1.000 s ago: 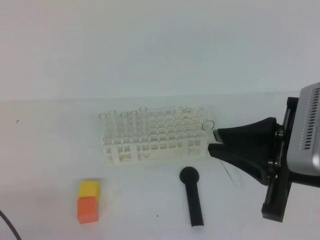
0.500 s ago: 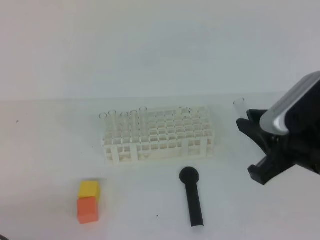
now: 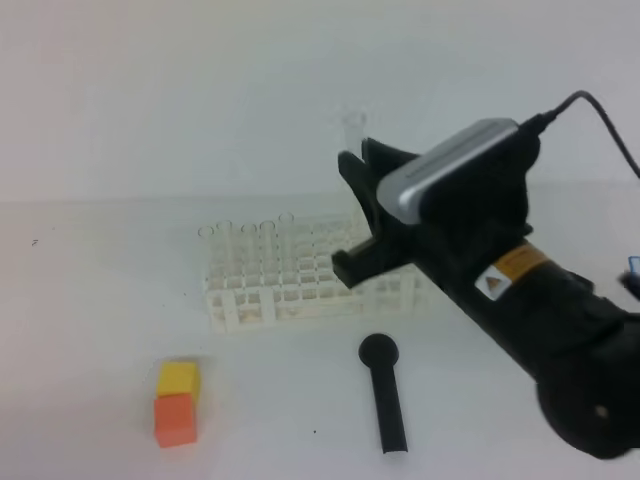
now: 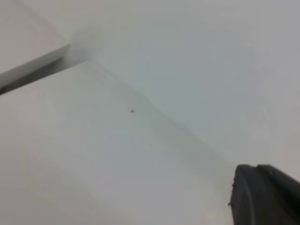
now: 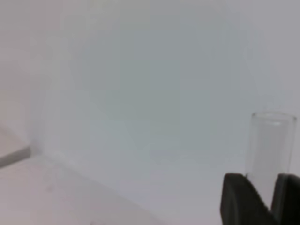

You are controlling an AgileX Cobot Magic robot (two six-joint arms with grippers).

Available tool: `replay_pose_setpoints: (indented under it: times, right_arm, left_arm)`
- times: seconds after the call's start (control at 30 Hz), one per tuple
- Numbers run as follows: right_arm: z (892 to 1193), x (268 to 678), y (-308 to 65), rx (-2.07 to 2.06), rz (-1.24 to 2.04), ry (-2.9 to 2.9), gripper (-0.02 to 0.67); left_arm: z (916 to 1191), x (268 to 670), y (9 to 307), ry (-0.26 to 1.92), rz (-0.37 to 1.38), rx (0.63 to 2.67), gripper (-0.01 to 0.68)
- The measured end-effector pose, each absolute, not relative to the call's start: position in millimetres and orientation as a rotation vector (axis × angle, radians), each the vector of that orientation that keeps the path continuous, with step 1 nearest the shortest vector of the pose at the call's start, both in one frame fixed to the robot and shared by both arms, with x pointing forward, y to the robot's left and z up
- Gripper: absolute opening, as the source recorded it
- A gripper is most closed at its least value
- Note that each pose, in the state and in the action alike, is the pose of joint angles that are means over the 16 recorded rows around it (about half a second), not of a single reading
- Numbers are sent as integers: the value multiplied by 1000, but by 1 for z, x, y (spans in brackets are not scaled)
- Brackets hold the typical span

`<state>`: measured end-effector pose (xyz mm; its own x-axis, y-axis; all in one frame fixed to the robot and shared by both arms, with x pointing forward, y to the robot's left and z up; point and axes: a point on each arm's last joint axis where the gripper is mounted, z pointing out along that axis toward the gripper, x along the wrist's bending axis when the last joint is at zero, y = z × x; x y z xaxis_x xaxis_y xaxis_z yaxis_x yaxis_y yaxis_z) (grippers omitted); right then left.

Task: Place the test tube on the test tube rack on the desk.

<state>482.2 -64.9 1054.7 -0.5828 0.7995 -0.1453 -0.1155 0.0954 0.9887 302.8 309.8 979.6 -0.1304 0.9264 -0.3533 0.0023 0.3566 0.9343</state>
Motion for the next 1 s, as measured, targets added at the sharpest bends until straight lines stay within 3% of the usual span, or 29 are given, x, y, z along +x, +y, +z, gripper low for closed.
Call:
replay_pose_setpoints:
  times: [0.4, 0.83, 1.0]
  right_arm:
    - [1008, 534, -11, 789, 1671, 1491, 125]
    - [972, 555, -12, 920, 1695, 1425, 125]
    - [962, 559, -13, 920, 1700, 1442, 125]
  left_arm:
    - [976, 294, 308, 1435, 1026, 939, -1]
    - [959, 292, 304, 1585, 876, 1017, -1]
    - [959, 292, 305, 1590, 893, 1023, -1]
